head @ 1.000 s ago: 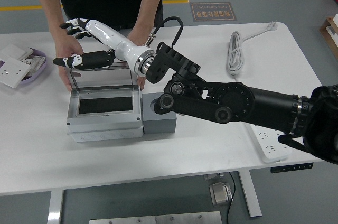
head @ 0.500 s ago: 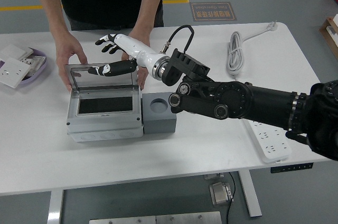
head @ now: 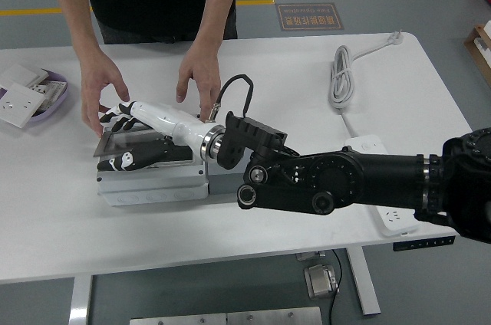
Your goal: Pick up the cylinder from the cube,place it in the box,flap close box
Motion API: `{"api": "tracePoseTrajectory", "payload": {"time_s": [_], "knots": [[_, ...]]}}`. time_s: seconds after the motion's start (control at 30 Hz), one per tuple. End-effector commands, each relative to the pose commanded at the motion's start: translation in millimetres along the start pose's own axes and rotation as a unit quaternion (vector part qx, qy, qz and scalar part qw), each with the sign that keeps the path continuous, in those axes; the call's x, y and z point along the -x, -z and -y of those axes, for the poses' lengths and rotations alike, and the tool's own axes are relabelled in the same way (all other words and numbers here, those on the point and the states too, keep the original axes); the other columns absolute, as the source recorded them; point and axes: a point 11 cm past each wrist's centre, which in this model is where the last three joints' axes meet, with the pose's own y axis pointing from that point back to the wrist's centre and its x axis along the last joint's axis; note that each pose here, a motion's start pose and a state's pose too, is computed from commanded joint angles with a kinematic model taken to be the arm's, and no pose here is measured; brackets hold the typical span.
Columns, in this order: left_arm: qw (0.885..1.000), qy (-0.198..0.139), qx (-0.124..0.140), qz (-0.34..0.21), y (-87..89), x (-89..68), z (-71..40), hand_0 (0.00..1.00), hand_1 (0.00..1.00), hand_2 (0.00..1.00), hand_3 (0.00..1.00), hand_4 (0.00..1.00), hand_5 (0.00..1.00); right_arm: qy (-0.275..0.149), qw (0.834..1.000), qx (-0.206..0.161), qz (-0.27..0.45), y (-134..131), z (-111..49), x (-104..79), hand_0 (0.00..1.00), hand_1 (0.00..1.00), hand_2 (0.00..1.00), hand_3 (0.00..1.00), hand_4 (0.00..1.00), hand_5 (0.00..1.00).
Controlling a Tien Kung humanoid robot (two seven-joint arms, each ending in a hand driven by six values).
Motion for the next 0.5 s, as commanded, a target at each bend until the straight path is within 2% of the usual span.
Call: {"api": "tracePoseTrajectory", "payload": {"time_s": [0.27, 0.43, 0.5], "knots": [[1.000, 0.000, -0.001, -0.001, 2.0, 0.4, -0.1, 0.629, 0.647, 0.625, 0.668, 0.722, 0.253, 0.018, 1.000, -0.018, 0.011, 11.8, -5.7, 15.8, 0.812, 0.724, 0.720, 0.800, 0.933, 0.509], [1.000, 0.001, -0.003, -0.001, 2.9, 0.8, -0.1, 0.629, 0.647, 0.625, 0.668, 0.722, 0.253, -0.004, 0.999, -0.033, 0.029, 20.5, -8.4, 5.3, 0.812, 0.724, 0.727, 0.802, 0.930, 0.510], [1.000, 0.002, -0.004, -0.002, 3.8, 1.5, -0.1, 0.629, 0.647, 0.625, 0.668, 0.722, 0.253, -0.021, 0.998, -0.030, 0.041, 13.3, -16.2, -5.2, 0.812, 0.724, 0.727, 0.802, 0.930, 0.510]]}}
